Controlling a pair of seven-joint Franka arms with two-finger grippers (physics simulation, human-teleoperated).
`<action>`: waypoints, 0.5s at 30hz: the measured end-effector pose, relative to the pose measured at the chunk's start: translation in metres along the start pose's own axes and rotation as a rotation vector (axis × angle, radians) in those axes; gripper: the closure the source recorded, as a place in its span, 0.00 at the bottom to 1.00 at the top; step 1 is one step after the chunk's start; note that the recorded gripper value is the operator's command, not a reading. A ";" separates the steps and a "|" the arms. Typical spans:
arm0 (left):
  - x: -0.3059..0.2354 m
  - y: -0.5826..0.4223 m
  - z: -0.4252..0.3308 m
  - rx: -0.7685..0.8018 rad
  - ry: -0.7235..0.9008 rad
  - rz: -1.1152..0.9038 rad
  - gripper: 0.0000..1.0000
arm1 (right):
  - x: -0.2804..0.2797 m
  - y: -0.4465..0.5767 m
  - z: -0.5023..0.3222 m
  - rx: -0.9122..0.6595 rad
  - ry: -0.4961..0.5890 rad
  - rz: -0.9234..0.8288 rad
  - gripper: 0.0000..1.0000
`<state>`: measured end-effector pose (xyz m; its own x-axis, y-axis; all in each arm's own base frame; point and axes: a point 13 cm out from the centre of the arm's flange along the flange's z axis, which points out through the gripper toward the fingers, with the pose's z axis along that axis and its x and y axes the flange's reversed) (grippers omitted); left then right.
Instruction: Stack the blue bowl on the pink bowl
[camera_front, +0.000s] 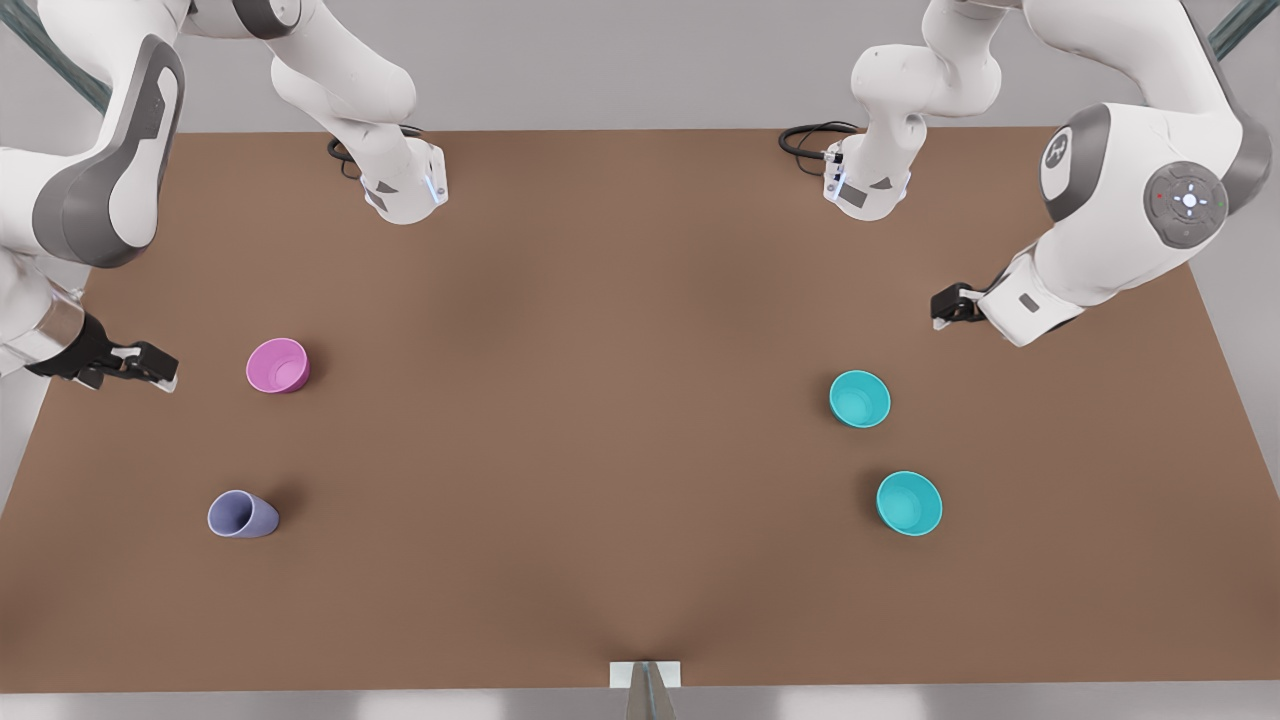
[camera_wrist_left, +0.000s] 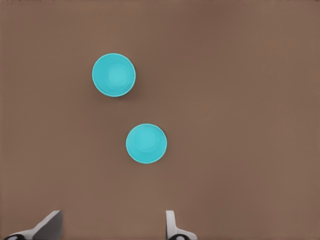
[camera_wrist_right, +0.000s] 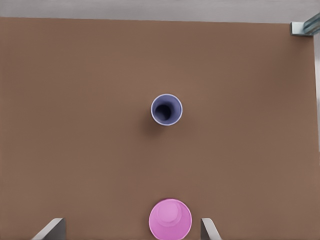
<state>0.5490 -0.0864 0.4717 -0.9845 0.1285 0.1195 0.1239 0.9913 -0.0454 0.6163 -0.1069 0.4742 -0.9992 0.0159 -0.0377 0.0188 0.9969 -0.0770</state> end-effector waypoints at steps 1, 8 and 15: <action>0.000 0.001 0.000 0.000 -0.002 -0.002 0.00 | -0.001 0.000 0.001 0.000 -0.001 -0.002 0.00; -0.002 0.000 -0.002 0.001 -0.012 0.000 0.00 | 0.005 0.002 0.011 -0.002 0.027 -0.020 0.00; -0.002 -0.011 -0.001 0.001 -0.009 0.018 0.00 | 0.090 0.013 0.121 -0.024 0.257 -0.049 0.00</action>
<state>0.5495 -0.0972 0.4729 -0.9832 0.1460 0.1092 0.1415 0.9888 -0.0480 0.5309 -0.1016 0.3488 -0.9753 -0.0167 0.2203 -0.0281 0.9984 -0.0485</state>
